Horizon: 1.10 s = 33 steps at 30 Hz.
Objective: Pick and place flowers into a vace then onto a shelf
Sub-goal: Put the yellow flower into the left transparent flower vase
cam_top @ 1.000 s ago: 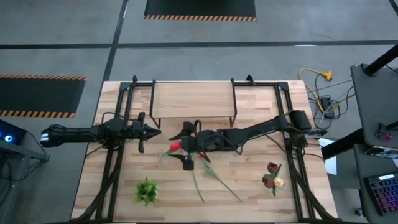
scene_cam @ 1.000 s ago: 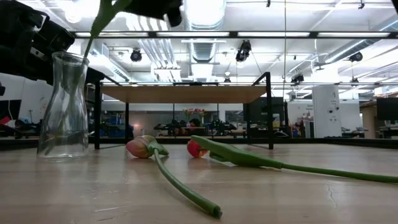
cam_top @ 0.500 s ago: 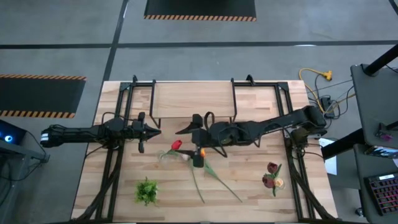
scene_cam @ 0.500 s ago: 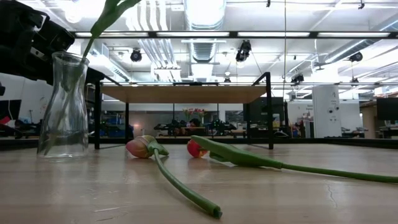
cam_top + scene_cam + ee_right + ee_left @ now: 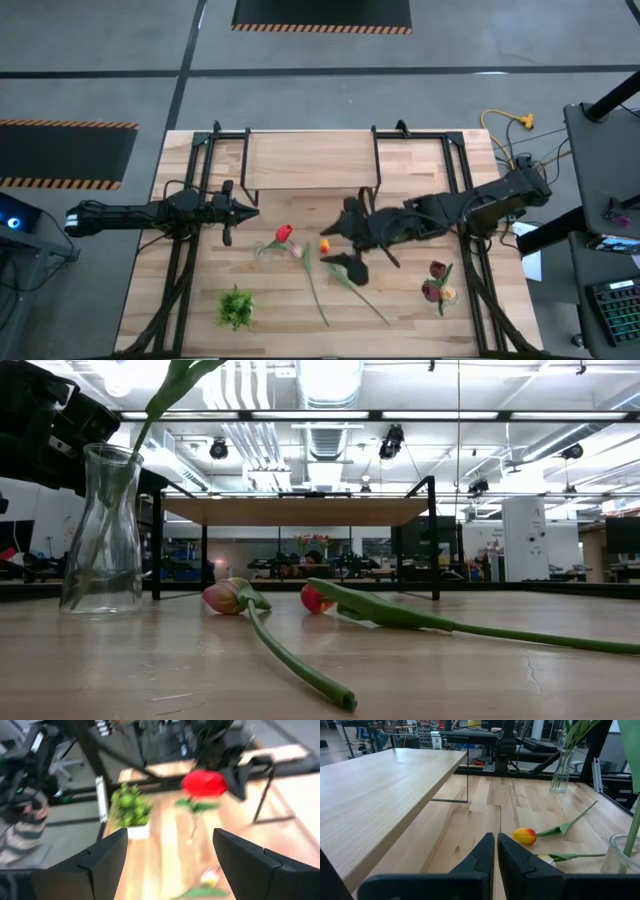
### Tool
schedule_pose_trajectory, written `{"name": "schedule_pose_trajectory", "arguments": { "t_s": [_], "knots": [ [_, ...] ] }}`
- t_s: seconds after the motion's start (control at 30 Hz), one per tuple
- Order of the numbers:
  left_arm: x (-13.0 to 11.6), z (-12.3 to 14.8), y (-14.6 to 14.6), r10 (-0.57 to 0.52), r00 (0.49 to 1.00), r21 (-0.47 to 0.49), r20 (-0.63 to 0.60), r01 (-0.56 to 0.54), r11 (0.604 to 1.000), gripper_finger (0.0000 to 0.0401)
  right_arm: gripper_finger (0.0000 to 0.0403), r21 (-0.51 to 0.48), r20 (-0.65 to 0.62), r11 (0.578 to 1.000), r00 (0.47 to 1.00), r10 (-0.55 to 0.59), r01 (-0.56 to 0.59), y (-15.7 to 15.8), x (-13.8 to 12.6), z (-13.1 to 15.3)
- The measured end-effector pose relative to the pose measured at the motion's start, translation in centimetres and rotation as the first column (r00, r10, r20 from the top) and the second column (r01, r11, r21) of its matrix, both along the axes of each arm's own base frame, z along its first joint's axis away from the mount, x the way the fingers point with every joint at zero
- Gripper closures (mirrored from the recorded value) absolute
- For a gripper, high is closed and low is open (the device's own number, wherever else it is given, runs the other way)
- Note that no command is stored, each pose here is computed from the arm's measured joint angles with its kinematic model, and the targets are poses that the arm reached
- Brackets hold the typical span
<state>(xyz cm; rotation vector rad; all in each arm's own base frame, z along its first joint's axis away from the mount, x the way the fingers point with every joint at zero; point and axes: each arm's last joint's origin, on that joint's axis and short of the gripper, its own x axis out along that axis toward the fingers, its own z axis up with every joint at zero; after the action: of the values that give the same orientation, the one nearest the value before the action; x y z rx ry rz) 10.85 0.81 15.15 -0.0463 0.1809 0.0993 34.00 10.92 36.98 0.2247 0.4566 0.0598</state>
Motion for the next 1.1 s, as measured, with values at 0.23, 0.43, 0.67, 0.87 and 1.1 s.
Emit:
{"name": "schedule_pose_trajectory", "arguments": {
  "t_s": [0.23, 0.43, 0.67, 0.87, 1.1],
  "knots": [
    [0.0, 0.0, 0.0, 0.0, 1.0, 0.0, 0.0, 0.0, 1.0, 0.0396, 0.0136, 0.006, -0.121, 0.997, 0.99, 0.071, -0.071, 3.3, -1.4, -1.4],
    [0.0, 0.0, 0.0, 0.0, 1.0, 0.0, 0.0, 0.0, 1.0, 0.0396, 0.0147, -0.078, -0.244, 0.995, 0.969, 0.035, -0.056, 5.3, -0.9, -4.5],
    [0.0, 0.0, 0.0, 0.0, 1.0, 0.0, 0.0, 0.0, 1.0, 0.0396, 0.0154, -0.105, -0.43, 0.994, 0.902, -0.043, -0.003, 6.4, 1.0, -10.2],
    [0.0, 0.0, 0.0, 0.0, 1.0, 0.0, 0.0, 0.0, 1.0, 0.0396, 0.0154, -0.106, -0.567, 0.994, 0.823, -0.028, -0.039, 7.1, 2.8, -15.5],
    [0.0, 0.0, 0.0, -0.001, 1.0, 0.0, 0.0, 0.001, 1.0, 0.0396, 0.0154, -0.108, -0.701, 0.993, 0.705, -0.108, 0.045, 7.0, 3.3, -20.2]
  ]
}}
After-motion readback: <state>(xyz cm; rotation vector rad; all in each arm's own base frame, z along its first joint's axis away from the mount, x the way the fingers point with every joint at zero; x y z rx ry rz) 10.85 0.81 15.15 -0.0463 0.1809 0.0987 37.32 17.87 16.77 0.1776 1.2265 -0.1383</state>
